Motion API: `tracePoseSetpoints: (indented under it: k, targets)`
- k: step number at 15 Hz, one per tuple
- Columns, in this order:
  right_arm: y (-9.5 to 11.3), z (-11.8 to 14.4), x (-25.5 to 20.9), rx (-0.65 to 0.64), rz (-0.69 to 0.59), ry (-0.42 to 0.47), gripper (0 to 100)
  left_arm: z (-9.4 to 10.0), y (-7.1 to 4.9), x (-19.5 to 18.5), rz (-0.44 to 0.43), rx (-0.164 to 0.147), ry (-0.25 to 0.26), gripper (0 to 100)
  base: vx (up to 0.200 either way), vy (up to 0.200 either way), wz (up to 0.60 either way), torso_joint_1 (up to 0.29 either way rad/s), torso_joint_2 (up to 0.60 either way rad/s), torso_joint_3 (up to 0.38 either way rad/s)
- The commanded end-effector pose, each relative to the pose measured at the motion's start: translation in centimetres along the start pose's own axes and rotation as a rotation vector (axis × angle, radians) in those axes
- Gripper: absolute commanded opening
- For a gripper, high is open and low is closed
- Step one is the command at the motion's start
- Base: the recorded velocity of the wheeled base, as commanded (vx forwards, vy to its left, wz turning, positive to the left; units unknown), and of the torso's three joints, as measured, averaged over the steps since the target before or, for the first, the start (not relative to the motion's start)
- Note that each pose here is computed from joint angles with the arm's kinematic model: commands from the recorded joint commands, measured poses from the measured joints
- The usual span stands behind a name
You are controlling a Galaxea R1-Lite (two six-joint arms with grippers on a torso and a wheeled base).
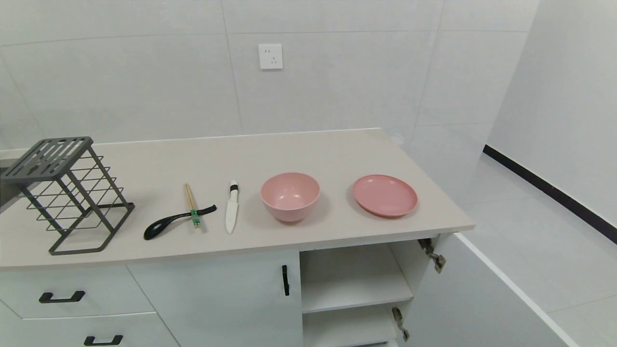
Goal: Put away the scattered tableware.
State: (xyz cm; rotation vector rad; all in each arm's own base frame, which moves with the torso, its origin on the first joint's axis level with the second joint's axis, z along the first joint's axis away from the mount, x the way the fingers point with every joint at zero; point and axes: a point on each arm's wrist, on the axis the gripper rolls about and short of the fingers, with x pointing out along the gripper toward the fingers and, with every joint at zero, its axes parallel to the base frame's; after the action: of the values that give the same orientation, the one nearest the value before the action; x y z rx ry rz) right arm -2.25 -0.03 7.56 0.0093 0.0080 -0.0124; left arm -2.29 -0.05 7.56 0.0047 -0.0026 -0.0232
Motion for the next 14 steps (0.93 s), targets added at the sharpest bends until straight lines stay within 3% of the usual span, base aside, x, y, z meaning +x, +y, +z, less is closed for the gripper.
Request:
tracePoseSetpoints:
  k: [1, 5, 8, 14]
  targets:
    - [0.0, -0.01, 0.0, 0.0, 0.0, 0.0, 100, 0.01, 0.0, 0.01, 0.0, -0.002, 0.001, 100, 0.2, 0.0, 0.0, 0.051, -0.14, -0.066]
    - [0.0, -0.02, 0.0, 0.0, 0.002, 0.001, 100, 0.01, 0.0, 0.01, 0.002, -0.003, 0.001, 100, 0.0, 0.0, 0.0, 0.012, -0.01, -0.008]
    - [0.0, -0.01, 0.0, 0.0, 0.0, 0.0, 100, 0.01, 0.0, 0.01, 0.0, -0.003, 0.001, 100, 0.2, 0.0, 0.0, -0.002, -0.01, 0.002]
    - [0.0, 0.02, -0.01, 0.0, 0.0, 0.0, 100, 0.01, 0.0, 0.01, 0.002, -0.003, 0.001, 100, 0.0, 0.0, 0.0, 0.0, 0.0, 0.0]
